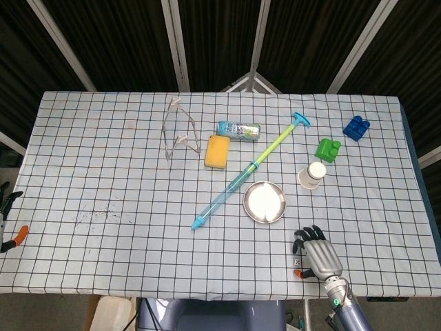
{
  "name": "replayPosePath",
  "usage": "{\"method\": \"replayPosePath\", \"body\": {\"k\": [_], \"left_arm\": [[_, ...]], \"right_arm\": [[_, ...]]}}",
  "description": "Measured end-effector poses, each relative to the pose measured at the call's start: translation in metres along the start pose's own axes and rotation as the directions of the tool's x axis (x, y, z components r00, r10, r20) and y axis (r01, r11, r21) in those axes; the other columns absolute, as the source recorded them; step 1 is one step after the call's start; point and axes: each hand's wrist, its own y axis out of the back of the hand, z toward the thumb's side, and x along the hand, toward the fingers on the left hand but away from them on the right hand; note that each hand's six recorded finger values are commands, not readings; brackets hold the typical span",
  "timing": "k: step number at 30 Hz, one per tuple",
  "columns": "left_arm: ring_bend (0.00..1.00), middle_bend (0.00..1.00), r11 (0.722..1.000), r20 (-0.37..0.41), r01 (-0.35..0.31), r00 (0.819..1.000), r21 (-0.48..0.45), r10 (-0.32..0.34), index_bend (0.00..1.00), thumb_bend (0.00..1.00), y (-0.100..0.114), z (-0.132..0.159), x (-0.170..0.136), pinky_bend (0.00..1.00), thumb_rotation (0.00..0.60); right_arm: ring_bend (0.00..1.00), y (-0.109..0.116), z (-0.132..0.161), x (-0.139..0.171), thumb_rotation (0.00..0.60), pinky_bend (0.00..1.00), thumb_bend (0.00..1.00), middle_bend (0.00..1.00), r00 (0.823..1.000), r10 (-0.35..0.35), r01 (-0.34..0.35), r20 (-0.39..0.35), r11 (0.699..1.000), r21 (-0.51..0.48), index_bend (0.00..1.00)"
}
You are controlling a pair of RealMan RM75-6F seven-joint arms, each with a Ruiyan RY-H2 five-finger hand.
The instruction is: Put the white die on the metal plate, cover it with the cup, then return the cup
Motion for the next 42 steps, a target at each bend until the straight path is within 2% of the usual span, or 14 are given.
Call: {"method": "replayPosePath", "body": {"k": [42], "left_arm": [[0.00, 0.00, 1.000, -0.003, 0.006, 1.000, 0.016, -0.006, 0.16, 0.46, -0.003, 0.002, 0.002, 0.04, 0.600]], "right_arm": [[0.12, 0.000, -0.011, -0.004, 0.600, 0.00, 0.27, 0.23, 1.000, 0.011, -0.011, 0.026, 1.000, -0.004, 0.57]]}}
